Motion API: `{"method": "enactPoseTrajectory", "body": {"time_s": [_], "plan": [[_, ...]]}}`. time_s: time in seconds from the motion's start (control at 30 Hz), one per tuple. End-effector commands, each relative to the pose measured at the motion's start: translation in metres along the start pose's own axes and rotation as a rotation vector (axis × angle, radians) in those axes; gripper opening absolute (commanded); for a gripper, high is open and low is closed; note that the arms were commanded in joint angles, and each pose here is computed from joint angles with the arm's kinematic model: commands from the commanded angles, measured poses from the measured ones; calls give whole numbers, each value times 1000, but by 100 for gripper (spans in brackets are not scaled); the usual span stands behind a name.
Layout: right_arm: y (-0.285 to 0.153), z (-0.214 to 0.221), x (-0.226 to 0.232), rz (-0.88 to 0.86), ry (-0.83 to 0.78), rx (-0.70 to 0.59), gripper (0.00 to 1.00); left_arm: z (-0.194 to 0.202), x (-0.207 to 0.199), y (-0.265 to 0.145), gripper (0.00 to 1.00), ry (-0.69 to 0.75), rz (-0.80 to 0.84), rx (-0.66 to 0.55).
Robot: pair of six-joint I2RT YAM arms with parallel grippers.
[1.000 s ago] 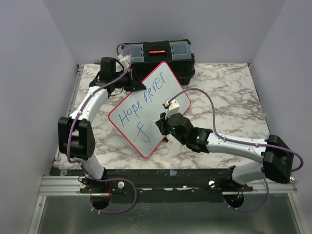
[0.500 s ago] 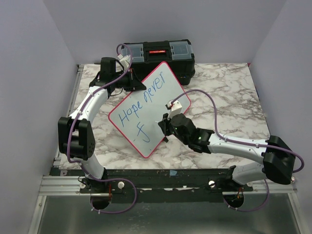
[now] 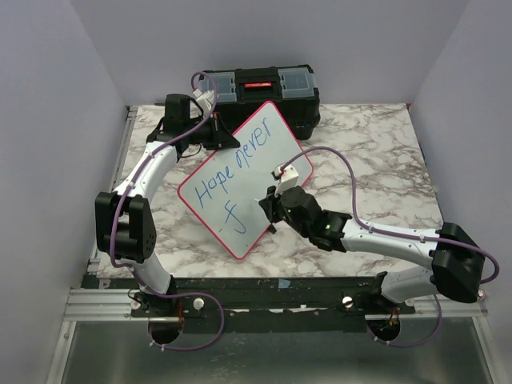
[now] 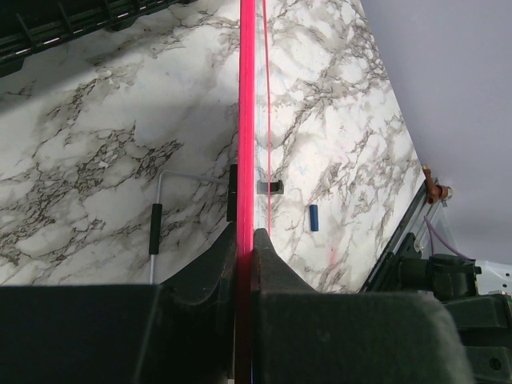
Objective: Write a sentence on the whiteboard
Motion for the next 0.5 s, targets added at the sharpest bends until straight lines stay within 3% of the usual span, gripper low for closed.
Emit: {"method": "enactPoseTrajectory", "body": {"time_s": [0.0,0.47], "plan": [[2,-6,4,-17,3,-21,1,-5,-1,0,0,98,-23,-13],[17,-12,19,-34,-6,-22,1,-4,-1,1,0,96,-20,-14]]}}
Point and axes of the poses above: each gripper's point midway between its finger pads, its own y axis out along the fingers, its own x axis along the line the jaws close on, z = x × y, the point moved 1 cm from there along -y, back along the fingers, and after that the axes turned 13 degrees about y, right-handed, at the moved point
